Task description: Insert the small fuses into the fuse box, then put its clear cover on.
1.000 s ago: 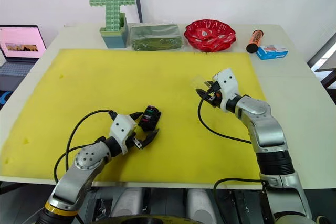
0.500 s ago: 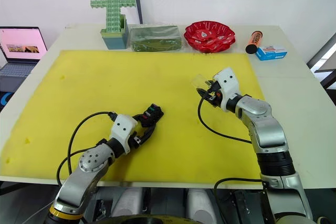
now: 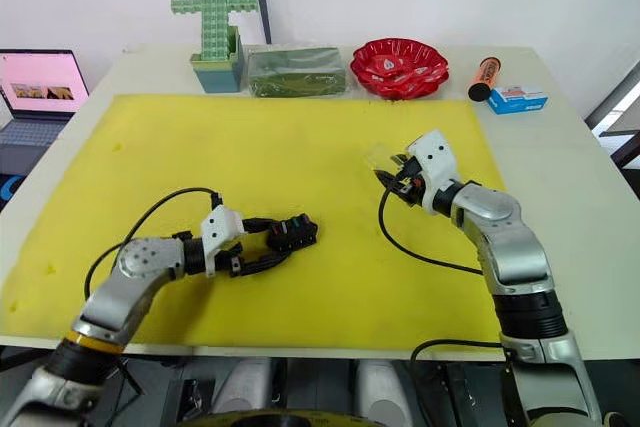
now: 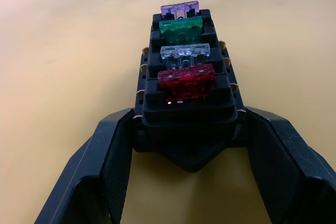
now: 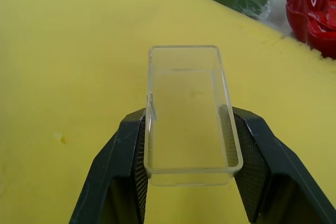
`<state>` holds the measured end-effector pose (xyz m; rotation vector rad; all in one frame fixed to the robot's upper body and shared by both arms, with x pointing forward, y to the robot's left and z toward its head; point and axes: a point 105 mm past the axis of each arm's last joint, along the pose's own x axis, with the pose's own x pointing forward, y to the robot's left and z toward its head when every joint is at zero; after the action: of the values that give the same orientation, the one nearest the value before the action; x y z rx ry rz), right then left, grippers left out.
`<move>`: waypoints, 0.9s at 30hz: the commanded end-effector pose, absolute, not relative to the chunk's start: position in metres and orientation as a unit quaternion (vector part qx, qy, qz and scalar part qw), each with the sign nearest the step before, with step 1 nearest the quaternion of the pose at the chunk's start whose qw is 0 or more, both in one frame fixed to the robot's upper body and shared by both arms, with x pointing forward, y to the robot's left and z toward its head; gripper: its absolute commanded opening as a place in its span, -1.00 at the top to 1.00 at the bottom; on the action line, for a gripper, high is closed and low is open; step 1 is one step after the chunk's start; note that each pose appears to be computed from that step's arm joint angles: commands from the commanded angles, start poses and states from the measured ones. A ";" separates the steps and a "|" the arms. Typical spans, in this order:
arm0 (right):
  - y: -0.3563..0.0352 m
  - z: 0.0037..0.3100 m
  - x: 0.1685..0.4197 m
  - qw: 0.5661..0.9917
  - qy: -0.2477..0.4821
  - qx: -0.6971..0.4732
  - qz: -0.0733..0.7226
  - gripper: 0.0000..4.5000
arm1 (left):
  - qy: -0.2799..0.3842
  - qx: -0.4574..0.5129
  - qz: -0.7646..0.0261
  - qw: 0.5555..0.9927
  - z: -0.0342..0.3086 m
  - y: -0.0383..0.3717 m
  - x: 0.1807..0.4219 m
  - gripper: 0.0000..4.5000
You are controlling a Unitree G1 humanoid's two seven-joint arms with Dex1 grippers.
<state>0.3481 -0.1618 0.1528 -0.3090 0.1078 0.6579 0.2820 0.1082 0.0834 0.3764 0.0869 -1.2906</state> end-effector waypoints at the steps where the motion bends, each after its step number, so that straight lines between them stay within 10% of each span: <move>1: -0.150 0.178 0.341 0.918 0.012 -0.170 0.358 0.20 | 0.012 0.194 -0.650 0.735 0.084 0.096 0.288 -0.24; 8: -0.150 0.181 0.338 0.907 0.017 -0.193 0.375 0.20 | -0.001 0.192 -0.684 0.703 0.080 0.083 0.299 -0.24; 13: -0.150 0.182 0.335 0.901 0.019 -0.201 0.385 0.20 | -0.004 0.172 -0.672 0.720 0.083 0.087 0.304 -0.99; 27: -0.109 0.196 0.320 0.822 -0.003 -0.236 0.518 0.20 | 0.032 0.133 -0.644 0.752 0.067 0.080 0.292 -0.99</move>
<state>0.3229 -0.1126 0.1826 -0.4670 0.0473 1.0752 0.2945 0.0854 0.0768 0.2858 0.0267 -1.3974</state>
